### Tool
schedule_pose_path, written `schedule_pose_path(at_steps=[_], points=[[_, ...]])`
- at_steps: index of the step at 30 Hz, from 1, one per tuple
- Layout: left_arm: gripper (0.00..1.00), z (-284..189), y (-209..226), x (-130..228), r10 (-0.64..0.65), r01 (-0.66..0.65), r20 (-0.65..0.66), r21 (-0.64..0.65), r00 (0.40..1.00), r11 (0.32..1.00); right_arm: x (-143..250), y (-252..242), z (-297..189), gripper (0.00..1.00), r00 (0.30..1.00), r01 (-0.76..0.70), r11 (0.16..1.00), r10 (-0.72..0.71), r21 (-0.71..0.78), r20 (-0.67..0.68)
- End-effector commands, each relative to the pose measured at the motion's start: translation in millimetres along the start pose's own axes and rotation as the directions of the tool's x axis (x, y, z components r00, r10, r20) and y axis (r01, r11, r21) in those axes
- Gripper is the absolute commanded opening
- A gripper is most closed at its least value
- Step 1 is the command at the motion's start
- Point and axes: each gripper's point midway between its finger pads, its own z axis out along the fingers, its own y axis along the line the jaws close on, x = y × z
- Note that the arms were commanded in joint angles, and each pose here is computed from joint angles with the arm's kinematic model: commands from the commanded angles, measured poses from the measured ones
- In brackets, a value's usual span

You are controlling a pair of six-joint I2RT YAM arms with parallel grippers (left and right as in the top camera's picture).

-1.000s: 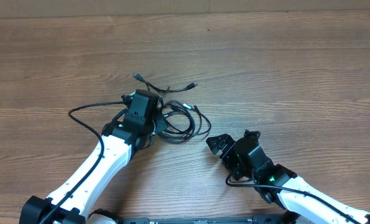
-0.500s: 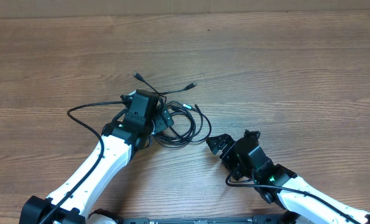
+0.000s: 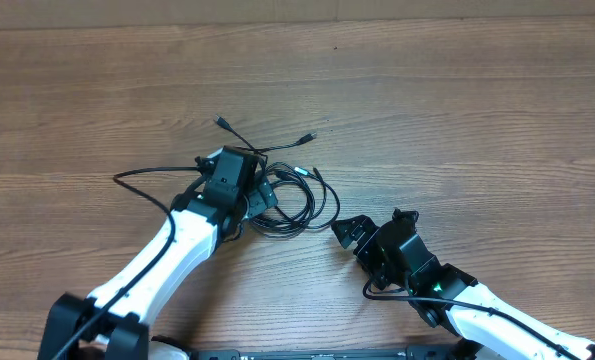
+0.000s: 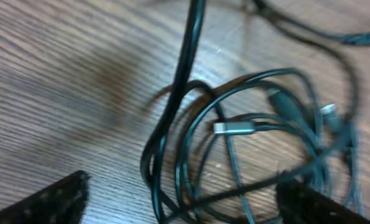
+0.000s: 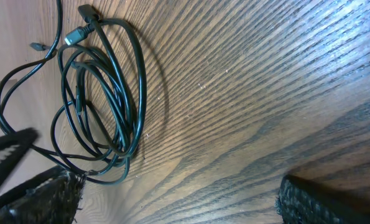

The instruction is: Untangle cables

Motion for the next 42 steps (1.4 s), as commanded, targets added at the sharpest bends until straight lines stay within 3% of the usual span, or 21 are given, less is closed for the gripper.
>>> schedule_pose_path(at_steps=[1, 3, 6, 10, 11, 14, 24, 29, 33, 39, 42], points=[[0.81, 14, 6, 10, -0.005, 0.004, -0.038, -0.039, 0.999, 0.999, 3, -2, 1, 1.00, 1.000, 0.012, 1.000, -0.011, 0.010, -0.010], [0.68, 19, 10, 12, -0.011, 0.009, -0.043, -0.060, 0.999, 0.998, 3, -2, 1, 1.00, 1.000, 0.012, 1.000, -0.011, 0.010, -0.010], [0.62, 25, 10, 10, -0.013, 0.011, -0.032, -0.068, 0.999, 0.998, 3, -3, 1, 1.00, 1.000, 0.012, 1.000, -0.011, 0.010, -0.010], [0.12, 27, 12, 2, -0.012, 0.013, 0.009, -0.087, 1.000, 0.996, 2, -3, 1, 1.00, 1.000, 0.011, 1.000, -0.011, 0.010, -0.005], [0.04, 27, 14, -3, -0.012, 0.015, 0.032, -0.097, 0.999, 0.995, 1, -3, 1, 1.00, 1.000, 0.012, 1.000, -0.011, 0.011, -0.003], [0.04, 21, 17, -18, -0.014, 0.025, 0.095, -0.123, 0.995, 0.992, 2, -4, 1, 1.00, 1.000, 0.011, 1.000, -0.011, 0.015, -0.004], [0.04, -58, -26, -51, -0.010, 0.003, 0.116, 0.059, 0.993, 0.998, 10, 2, 0, 1.00, 0.998, 0.016, 1.000, -0.016, -0.013, -0.054], [0.04, -89, -58, -46, 0.118, -0.143, 0.114, 0.239, 0.986, 0.960, 40, 49, -9, 1.00, 0.949, 0.205, 0.944, -0.256, -0.257, -0.182], [0.04, -107, -77, -39, 0.223, -0.256, 0.131, 0.352, 0.966, 0.900, 61, 85, -27, 1.00, 0.914, 0.177, 0.884, -0.311, -0.433, -0.261], [0.04, -109, -83, -34, 0.279, -0.309, 0.132, 0.385, 0.951, 0.870, 61, 92, -30, 1.00, 0.926, -0.087, 0.925, -0.062, -0.370, -0.371], [0.04, -116, -96, -25, 0.417, -0.449, 0.175, 0.448, 0.892, 0.773, 50, 97, -28, 1.00, 0.948, -0.097, 0.918, -0.033, -0.385, -0.317]])
